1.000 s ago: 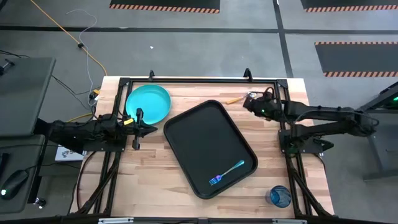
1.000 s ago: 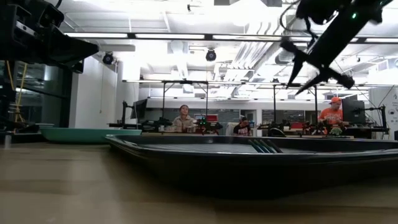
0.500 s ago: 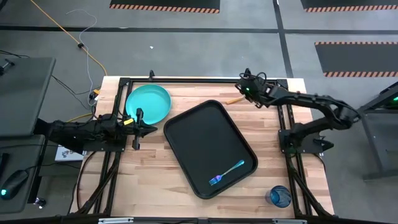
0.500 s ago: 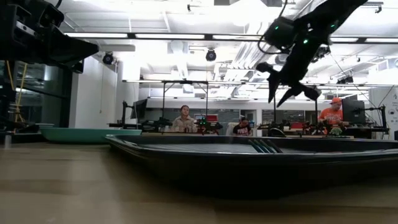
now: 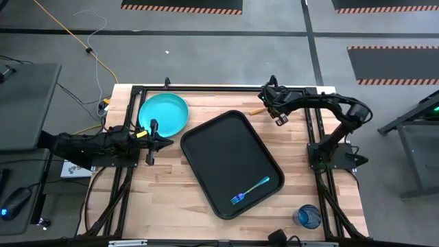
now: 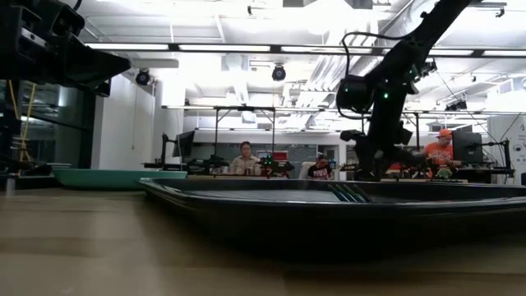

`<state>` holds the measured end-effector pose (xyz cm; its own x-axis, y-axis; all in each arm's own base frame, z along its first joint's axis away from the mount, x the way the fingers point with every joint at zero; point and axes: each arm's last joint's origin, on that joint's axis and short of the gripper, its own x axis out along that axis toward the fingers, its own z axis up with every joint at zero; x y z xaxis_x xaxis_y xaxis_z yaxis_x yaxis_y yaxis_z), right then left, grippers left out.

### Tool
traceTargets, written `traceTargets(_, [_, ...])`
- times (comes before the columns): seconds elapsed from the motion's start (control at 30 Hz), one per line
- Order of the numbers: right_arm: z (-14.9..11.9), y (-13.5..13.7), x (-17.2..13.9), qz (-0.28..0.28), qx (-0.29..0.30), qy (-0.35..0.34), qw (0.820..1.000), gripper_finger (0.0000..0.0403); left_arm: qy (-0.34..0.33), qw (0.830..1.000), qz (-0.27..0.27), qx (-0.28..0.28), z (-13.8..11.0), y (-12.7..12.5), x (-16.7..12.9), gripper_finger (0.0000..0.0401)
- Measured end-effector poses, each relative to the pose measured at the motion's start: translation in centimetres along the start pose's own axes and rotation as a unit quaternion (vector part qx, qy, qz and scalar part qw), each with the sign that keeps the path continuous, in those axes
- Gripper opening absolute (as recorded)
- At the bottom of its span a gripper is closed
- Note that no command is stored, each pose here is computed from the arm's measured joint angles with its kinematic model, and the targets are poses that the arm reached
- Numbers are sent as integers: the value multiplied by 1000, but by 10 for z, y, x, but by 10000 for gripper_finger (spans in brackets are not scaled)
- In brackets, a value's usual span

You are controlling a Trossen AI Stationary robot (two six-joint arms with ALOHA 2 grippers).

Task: Pick and place plate/cup/fork/spoon on tray
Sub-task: Put the orange spoon on the black serving tray to the right of the blue fork

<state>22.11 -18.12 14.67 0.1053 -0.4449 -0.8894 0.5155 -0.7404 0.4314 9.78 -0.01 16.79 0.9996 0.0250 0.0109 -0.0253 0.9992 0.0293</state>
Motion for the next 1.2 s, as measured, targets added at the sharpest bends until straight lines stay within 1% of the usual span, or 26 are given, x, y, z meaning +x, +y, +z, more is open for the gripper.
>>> traceTargets(0.2, [5, 1, 3, 2, 41, -30, 999, 115, 0, 1000, 0, 0, 0, 0, 0, 0])
traceTargets(0.57, [20, 4, 9, -5, 67, -40, 997, 115, 0, 1000, 0, 0, 0, 0, 0, 0])
traceTargets(0.7, [20, 4, 17, -13, 71, -23, 997, 115, 0, 1000, 0, 0, 0, 0, 0, 0])
traceTargets(0.93, [17, 2, 29, -25, 66, -26, 997, 115, 0, 1000, 0, 0, 0, 0, 0, 0])
traceTargets(1.03, [17, 2, 28, -26, 45, -26, 998, 109, 0, 1000, 0, 0, 0, 0, 0, 0])
traceTargets(1.1, [17, 2, 27, -25, 24, -27, 999, 96, 0, 1000, 0, 0, 0, 0, 0, 0])
traceTargets(1.2, [18, 1, 25, -27, -12, -27, 999, 57, 0, 1000, 0, 0, 0, 0, 0, 0])
